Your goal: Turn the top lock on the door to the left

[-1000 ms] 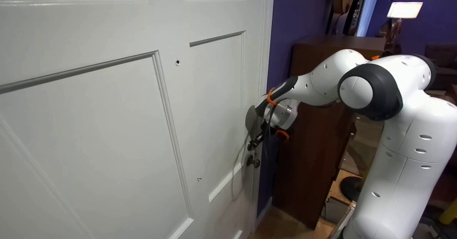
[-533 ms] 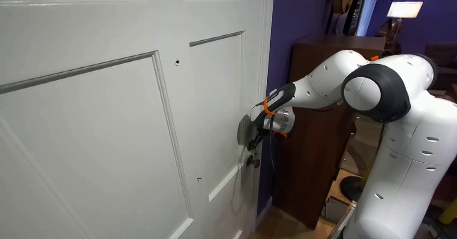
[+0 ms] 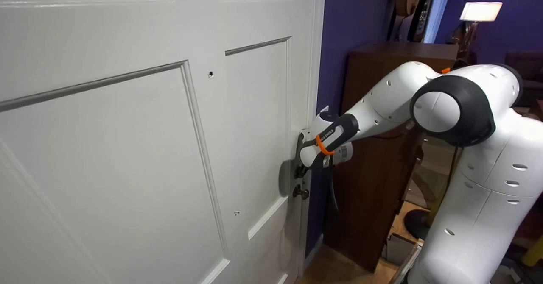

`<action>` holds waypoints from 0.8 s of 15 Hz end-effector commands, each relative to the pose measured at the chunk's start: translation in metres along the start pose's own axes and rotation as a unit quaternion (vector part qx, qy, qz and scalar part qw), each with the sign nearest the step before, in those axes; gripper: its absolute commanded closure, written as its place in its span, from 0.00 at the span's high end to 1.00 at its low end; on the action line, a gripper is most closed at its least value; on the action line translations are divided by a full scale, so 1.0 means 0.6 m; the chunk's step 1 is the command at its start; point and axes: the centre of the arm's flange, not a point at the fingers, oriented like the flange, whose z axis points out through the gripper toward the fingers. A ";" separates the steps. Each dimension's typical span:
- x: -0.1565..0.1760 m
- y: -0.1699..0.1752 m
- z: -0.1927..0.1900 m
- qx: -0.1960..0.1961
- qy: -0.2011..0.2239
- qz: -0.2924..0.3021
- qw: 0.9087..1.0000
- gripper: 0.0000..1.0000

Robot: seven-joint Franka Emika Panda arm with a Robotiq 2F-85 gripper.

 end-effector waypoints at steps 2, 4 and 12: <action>0.021 -0.067 0.008 -0.032 -0.020 -0.047 0.998 0.03; 0.023 -0.078 0.015 -0.051 -0.028 -0.060 0.997 0.03; 0.028 -0.109 0.036 -0.094 -0.037 -0.084 0.991 0.03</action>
